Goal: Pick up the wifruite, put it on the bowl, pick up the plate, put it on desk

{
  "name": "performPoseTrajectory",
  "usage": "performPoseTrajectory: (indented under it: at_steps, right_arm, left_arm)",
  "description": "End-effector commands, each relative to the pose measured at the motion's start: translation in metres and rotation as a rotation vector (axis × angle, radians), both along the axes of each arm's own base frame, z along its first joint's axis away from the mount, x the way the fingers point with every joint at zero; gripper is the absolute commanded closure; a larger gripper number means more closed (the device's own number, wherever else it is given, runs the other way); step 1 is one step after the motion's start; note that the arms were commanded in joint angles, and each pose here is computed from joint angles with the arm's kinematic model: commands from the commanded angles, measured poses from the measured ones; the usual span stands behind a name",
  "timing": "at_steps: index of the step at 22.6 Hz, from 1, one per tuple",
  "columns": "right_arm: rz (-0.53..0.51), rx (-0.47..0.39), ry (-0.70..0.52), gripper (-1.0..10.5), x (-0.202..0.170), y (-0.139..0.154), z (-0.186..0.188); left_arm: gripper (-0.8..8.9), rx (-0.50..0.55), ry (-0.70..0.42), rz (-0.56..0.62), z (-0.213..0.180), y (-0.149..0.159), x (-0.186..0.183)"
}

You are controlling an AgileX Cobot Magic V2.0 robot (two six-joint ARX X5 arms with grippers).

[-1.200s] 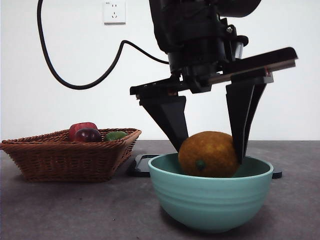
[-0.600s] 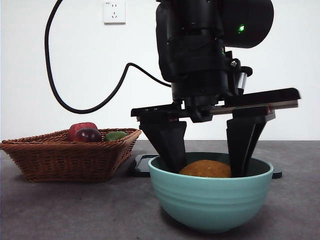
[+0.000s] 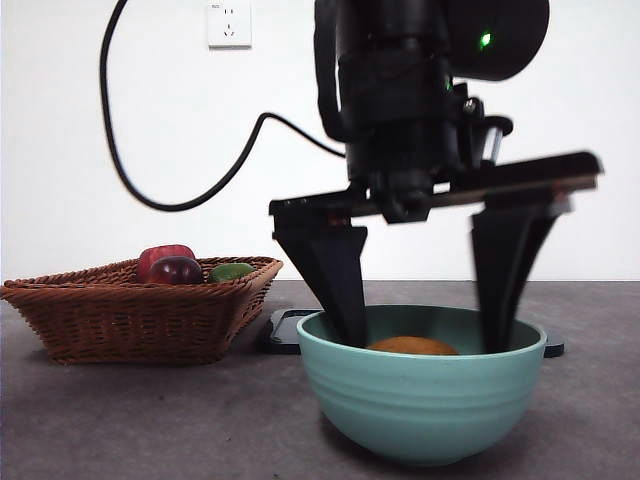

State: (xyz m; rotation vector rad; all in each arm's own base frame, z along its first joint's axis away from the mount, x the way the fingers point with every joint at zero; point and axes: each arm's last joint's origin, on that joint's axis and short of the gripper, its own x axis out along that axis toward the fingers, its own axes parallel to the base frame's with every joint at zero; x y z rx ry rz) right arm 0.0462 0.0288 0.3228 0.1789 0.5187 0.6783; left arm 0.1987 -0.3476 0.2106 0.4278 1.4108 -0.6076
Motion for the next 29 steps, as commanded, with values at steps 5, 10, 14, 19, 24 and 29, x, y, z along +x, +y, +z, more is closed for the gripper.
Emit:
performPoseTrajectory:
  at_steps: [5,10,14,19,24,29]
  right_arm:
    - [0.012,0.003,-0.026,3.1,-0.001,0.0,0.005]
    - [0.013,-0.003,-0.032,3.1,-0.001,0.0,0.005]
    - [0.004,0.004,-0.061,3.1,0.0,0.0,0.008]
    - [0.003,0.018,-0.098,3.1,0.002,0.001,0.011]
    - [0.003,0.027,-0.12,3.1,0.002,0.001,0.013]
    - [0.002,0.029,-0.112,3.1,0.002,0.001,0.013]
  left_arm:
    - [3.04,-0.079,-0.07,-0.047,0.055,0.004,-0.008]
    - [3.04,-0.216,-0.264,-0.04,0.135,0.046,-0.028]
    - [3.06,-0.364,-0.385,-0.085,0.198,0.1,-0.057]
    - [3.04,-0.364,-0.504,-0.032,0.236,0.168,-0.092]
    - [2.92,-0.433,-0.527,0.014,0.254,0.216,-0.118]
    - [2.46,-0.451,-0.544,0.018,0.25,0.237,-0.13]
